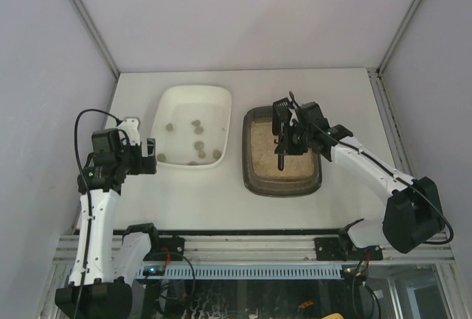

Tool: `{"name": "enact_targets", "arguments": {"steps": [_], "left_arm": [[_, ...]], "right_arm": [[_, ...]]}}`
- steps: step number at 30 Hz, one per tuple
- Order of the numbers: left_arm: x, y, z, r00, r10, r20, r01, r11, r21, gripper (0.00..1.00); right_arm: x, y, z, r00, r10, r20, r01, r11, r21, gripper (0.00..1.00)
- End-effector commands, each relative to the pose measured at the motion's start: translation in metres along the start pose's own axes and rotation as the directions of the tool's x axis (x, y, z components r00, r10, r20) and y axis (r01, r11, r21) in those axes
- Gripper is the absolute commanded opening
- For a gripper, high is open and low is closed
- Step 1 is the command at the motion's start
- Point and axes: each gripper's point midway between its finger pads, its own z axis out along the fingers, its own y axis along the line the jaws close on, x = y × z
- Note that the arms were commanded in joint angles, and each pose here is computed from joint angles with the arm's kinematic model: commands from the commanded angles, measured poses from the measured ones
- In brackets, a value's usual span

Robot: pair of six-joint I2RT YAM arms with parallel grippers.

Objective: Clean the litter box

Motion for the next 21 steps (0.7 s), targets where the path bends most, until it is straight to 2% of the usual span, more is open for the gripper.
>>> {"name": "enact_targets", "arguments": {"steps": [1,9,14,18,21], "left_arm": [[-0.006,0.003,0.0,0.999,0.005,0.032,-0.005,1.0,-0.011,0.96],[-0.006,0.003,0.0,1.0,0.003,0.03,-0.002,1.0,-0.014,0.96],[-0.005,0.005,0.001,1.0,-0.001,0.028,0.002,1.0,-0.02,0.96],[-0.005,0.005,0.001,1.0,-0.001,0.028,0.002,1.0,-0.022,0.96],[-0.005,0.005,0.0,1.0,-0.001,0.029,0.002,1.0,-0.022,0.96]], "right_arm": [[0.005,0.014,0.005,1.0,0.024,-0.003,-0.024,0.996,-0.089,0.0],[0.044,0.011,0.018,0.99,0.06,-0.126,-0.08,0.984,-0.161,0.0],[0.069,0.006,0.034,0.96,0.094,-0.262,-0.146,0.971,-0.187,0.0],[0.078,0.002,0.044,0.942,0.115,-0.316,-0.183,0.963,-0.195,0.0],[0.075,-0.003,0.048,0.941,0.133,-0.311,-0.197,0.963,-0.182,0.08]]}}
